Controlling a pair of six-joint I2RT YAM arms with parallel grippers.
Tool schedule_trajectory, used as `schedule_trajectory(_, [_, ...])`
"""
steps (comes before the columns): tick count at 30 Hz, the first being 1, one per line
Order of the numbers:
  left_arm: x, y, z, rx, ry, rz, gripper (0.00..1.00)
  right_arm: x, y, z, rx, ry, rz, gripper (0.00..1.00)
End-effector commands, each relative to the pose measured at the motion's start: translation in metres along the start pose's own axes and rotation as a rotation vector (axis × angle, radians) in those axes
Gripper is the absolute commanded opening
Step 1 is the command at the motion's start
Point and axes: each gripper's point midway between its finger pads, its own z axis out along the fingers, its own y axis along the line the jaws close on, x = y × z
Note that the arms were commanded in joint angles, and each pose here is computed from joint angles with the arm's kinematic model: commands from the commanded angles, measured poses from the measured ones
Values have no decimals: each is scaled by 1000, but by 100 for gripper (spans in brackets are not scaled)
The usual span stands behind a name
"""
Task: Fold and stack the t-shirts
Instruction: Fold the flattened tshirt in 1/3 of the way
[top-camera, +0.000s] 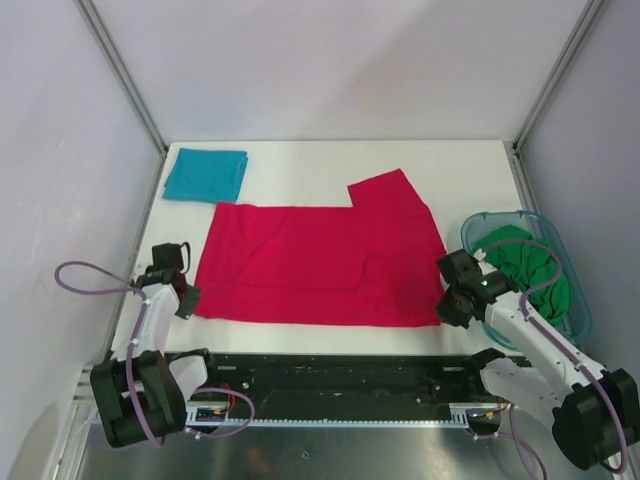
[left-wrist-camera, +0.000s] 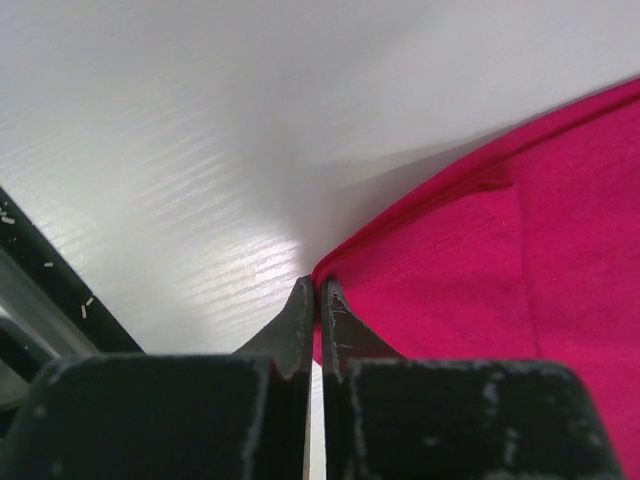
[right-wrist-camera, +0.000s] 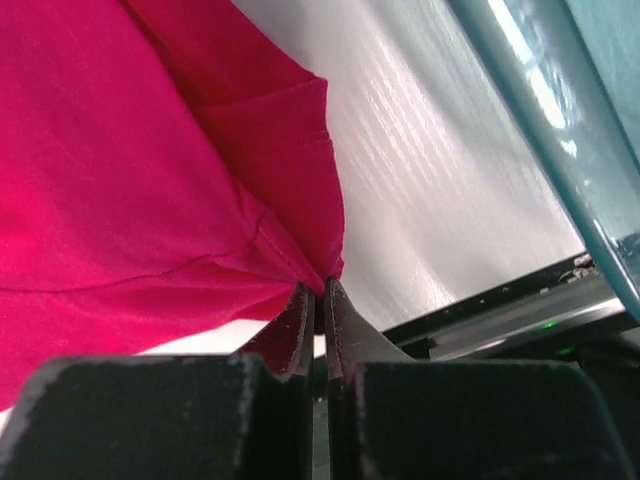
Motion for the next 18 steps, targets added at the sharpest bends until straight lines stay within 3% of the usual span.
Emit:
schedule_trajectory(1, [-7,14,-9,-45,-39,-85,0,14,-10,-7,10,60,42,0])
schedule_trajectory(6, [-2,25,-11,-71,-5,-170,5,20,-13,-11,13,93,65,0])
schedule_trajectory(9, [-2,24,-14,-57,-1,-184,25,24,-14,-15,0,115,81,2])
schedule_trajectory(11, [-6,19,-20,-30,-3,-177,49,23,-15,-20,-20,109,93,15])
schedule_trajectory(14, [-21,5,-37,44,-28,-118,88,13,-7,-35,-105,62,90,49])
schedule_trajectory(16, [-36,-8,-52,104,-58,-57,97,-1,0,-48,-156,2,80,63])
schedule_trajectory(18, [-53,-22,-70,158,-113,8,99,-18,7,-61,-178,-61,60,70])
